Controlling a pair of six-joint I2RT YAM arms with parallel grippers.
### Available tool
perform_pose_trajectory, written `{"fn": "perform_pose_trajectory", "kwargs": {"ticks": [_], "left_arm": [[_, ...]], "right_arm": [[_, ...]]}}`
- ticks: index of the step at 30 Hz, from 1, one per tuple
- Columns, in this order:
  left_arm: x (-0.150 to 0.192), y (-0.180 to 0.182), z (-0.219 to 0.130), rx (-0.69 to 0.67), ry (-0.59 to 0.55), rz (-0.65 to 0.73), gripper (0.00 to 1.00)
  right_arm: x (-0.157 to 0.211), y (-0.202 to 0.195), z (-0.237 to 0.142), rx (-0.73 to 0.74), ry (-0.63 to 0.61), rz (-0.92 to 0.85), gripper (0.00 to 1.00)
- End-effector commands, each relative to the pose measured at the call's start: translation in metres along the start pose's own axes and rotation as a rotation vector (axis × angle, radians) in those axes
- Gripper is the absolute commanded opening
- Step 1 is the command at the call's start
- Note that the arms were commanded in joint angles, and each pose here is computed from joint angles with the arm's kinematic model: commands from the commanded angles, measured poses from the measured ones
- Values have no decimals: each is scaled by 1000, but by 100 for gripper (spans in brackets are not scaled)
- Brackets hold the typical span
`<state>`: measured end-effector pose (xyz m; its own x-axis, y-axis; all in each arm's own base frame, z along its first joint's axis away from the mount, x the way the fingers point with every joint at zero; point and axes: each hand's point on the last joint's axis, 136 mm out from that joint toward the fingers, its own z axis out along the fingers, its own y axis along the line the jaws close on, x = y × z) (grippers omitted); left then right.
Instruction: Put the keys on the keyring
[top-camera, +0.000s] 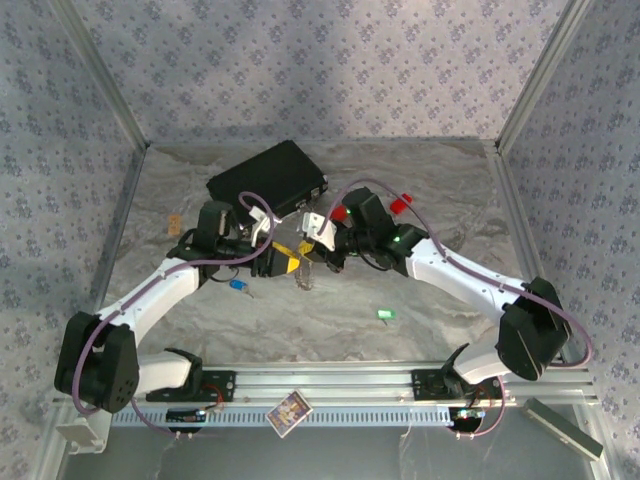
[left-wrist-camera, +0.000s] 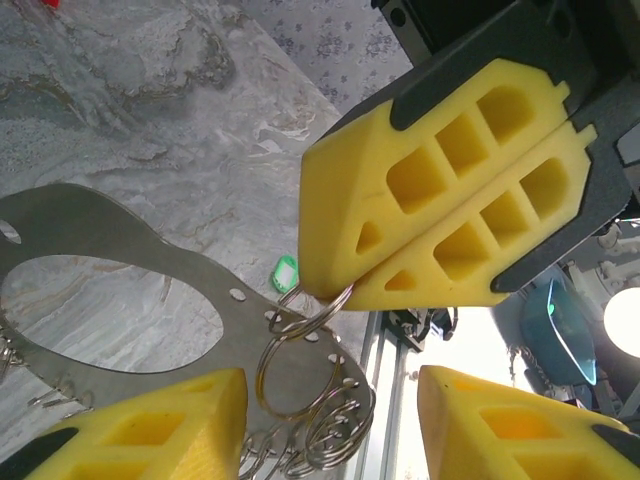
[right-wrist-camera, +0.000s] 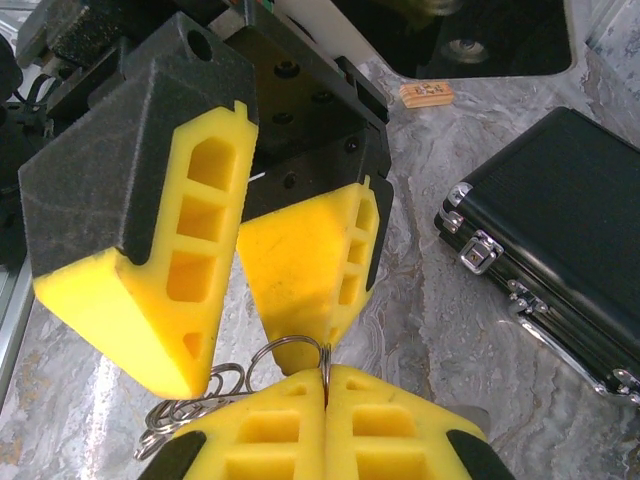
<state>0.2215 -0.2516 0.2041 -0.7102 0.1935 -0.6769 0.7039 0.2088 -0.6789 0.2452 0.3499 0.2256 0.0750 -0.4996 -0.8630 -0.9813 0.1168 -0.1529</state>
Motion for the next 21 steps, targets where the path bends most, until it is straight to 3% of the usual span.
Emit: {"fn": "perform_pose_trajectory", "kwargs": {"ticks": [1, 8, 12, 21], "left_arm": [[-14, -18, -1, 47, -19, 79, 46], [-13, -25, -4, 15, -13, 174, 41], [-9, -23, -8, -58, -5, 252, 28], [-7, -18, -11, -187, 3, 350, 37]], "right_arm": [[-16, -7, 1, 22, -39, -7, 0], [-15, -10, 3, 36, -35, 3, 0], [-15, -10, 3, 35, -33, 9, 0], [-16, -11, 3, 41, -36, 18, 0]]}}
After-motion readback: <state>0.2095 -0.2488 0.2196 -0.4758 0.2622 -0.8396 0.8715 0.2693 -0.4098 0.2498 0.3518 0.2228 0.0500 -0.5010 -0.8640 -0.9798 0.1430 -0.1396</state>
